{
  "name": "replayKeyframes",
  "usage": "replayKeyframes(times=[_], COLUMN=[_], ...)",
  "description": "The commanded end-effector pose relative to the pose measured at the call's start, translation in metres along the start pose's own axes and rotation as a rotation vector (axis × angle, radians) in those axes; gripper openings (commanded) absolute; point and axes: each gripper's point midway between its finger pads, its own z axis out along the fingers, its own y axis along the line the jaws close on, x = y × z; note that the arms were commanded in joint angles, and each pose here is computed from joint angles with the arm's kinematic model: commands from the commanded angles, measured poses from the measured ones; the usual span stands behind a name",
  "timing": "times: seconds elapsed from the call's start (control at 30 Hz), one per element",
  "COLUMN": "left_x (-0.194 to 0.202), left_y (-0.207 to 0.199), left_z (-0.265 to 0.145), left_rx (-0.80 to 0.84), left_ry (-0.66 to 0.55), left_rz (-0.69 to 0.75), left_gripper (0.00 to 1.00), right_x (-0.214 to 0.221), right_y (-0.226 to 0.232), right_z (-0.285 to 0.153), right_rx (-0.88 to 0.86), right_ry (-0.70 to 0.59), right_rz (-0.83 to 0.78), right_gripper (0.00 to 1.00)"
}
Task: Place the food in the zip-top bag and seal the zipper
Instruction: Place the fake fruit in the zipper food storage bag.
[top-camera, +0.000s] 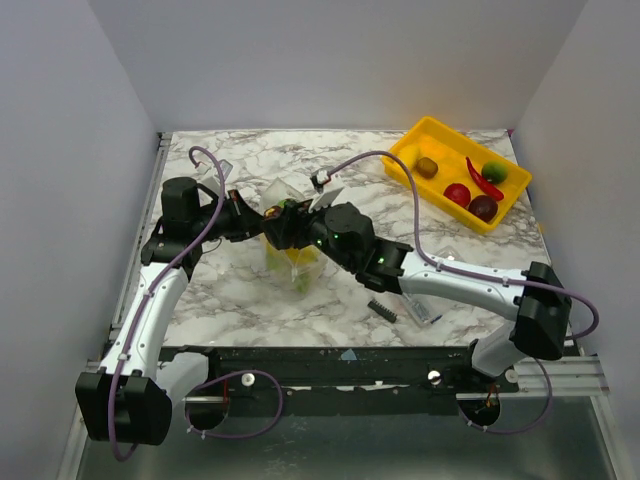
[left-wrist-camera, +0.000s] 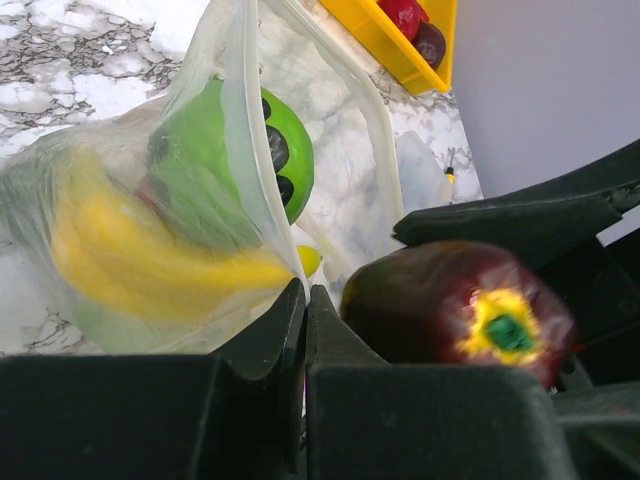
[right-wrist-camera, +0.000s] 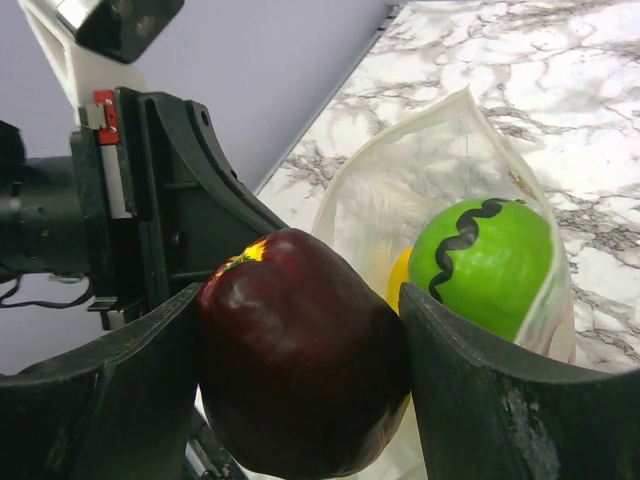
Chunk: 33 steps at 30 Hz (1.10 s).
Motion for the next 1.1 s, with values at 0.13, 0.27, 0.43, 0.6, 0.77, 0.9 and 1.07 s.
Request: replayKeyframes(times=[0.13,0.27,0.43,0.6,0.77,0.9,1.07], left_x=[-0.005,-0.005,-0.005,-0.005,-0.004,-0.004,-0.005], left_y=[-0.008,-0.008,-0.009,-0.009,-0.009,-0.009,-0.011], left_z=[-0.005,-0.005,-0.006,-0.006,-0.005,-0.005,-0.006], left_rx=[0.017,0.019,0.02,0.022,0.024,0.024,0.026], left_ry=[-0.031,-0.029,-0.031,-0.03,-0.027,-0.026,-0.029], left_rz=[0.051,0.049,0.052,0.051,0.048,0.045,0.05], left_gripper=[0.0,0.0,0.0,0.0,0.0,0.0,0.0], right_x=[0.003,0.006,0.021,0.039,0.04,0.02,-0.003], right_y=[-0.036,-0.046,-0.045,-0.034,-0.04,-0.036,-0.042], right_z=[0.007,0.005,0.009,0.004,0.002,-0.008,-0.03], right_rx=[0.288,0.342,0.339,0.275,0.363,0.392,0.44], right_ry=[-0.056,-0.055,0.026,0.135,0.22,0.201,0.134], right_rz=[-0.137,-0.147,-0.17,-0.209,-0.227,-0.186,-0.114], right_gripper=[0.61,0.66,0.74,0.88,0.93,0.92,0.77])
